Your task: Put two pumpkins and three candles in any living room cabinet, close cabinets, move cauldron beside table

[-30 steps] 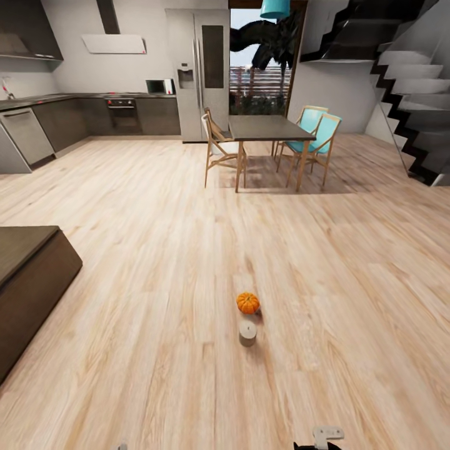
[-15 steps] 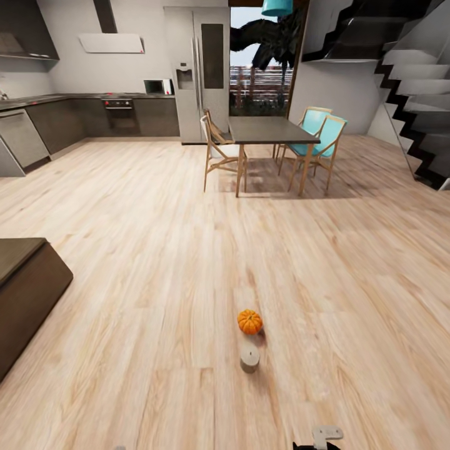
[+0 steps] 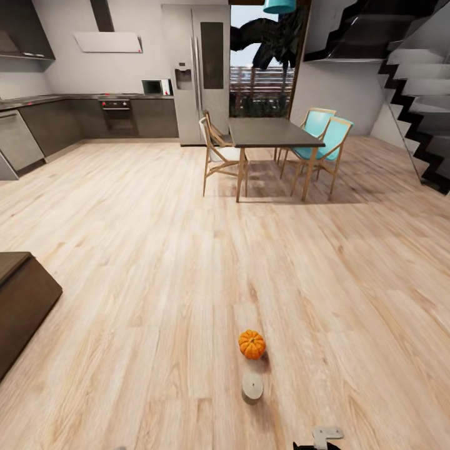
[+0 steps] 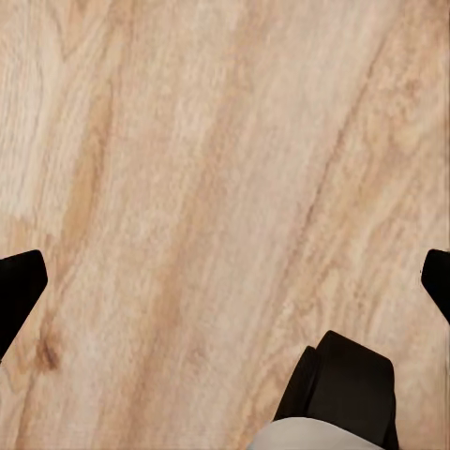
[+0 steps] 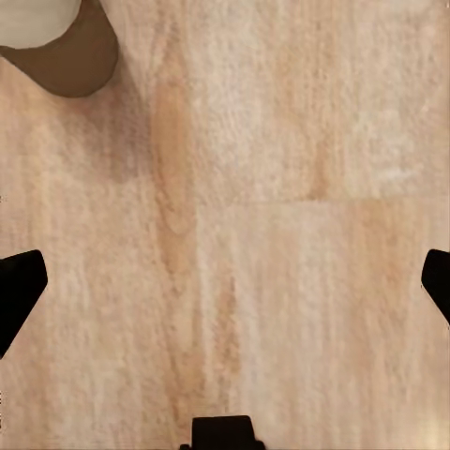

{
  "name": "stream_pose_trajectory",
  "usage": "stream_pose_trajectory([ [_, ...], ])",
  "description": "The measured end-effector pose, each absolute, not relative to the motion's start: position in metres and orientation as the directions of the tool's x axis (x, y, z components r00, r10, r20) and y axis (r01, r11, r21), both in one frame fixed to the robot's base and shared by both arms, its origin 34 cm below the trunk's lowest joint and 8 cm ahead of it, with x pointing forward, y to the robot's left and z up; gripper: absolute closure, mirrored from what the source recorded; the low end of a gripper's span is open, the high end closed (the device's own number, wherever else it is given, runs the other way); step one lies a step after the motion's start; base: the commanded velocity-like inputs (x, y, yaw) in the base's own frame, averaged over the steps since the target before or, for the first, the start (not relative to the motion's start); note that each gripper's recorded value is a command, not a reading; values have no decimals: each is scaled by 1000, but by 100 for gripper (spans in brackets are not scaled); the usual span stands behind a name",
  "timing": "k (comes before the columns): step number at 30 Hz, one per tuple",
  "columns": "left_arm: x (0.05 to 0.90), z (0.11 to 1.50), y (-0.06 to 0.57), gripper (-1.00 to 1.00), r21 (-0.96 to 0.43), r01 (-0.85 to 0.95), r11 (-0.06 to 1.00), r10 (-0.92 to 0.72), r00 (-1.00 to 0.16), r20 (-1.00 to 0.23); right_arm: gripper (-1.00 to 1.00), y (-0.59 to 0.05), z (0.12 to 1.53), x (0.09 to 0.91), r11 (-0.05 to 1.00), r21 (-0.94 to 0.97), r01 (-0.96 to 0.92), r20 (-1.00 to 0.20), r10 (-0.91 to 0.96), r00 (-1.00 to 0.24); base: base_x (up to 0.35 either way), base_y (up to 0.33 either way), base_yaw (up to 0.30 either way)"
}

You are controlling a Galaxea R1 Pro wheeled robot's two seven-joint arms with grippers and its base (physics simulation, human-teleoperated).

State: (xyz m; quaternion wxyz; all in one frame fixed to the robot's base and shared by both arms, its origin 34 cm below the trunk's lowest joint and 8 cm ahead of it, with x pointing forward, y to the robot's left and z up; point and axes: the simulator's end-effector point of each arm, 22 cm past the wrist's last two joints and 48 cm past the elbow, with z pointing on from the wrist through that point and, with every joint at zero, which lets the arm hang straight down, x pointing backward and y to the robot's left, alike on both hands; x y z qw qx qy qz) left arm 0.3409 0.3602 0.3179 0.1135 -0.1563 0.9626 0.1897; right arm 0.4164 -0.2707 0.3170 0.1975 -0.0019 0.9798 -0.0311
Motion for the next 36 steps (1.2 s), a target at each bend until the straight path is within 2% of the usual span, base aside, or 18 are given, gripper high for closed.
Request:
stream_pose_trajectory([
  [10,341,318,360,-100,330,-344,879,-258,-925,-278,-100,-272,317,416,998,-63,9,-387,-17,-922,326,0,0],
  [18,340,316,344,-100,310,-348,885,-268,-924,-271,-100,-273,316,417,997,-81,7,-358,-23,-933,44,0,0],
  [19,341,316,343,-100,309,-352,884,-273,-923,-270,-100,-252,316,414,986,-169,-11,-155,-38,-987,0,0,0],
  [20,341,316,342,-100,308,-353,883,-275,-923,-270,-100,-185,342,485,991,-120,-58,-180,-79,-981,0,0,0],
  [24,341,315,341,-100,307,-355,883,-277,-922,-269,-100,-163,364,527,988,-125,-93,-160,-113,-981,0,0,0],
  [30,343,313,328,-100,294,-333,896,-277,-936,-216,-100,-160,391,581,988,-131,-85,-209,-111,-972,0,0,0],
  [32,385,317,317,-100,267,-316,910,-273,-944,-186,-100,-162,393,586,988,-135,-80,-215,-108,-971,0,0,0],
  [34,474,337,308,-100,218,-327,919,-270,-928,-256,-100,-164,393,588,987,-139,-77,-218,-106,-970,0,0,0],
  [36,526,354,299,-100,181,-331,926,-268,-916,-299,-100,-166,394,590,987,-143,-73,-221,-104,-970,0,0,0],
])
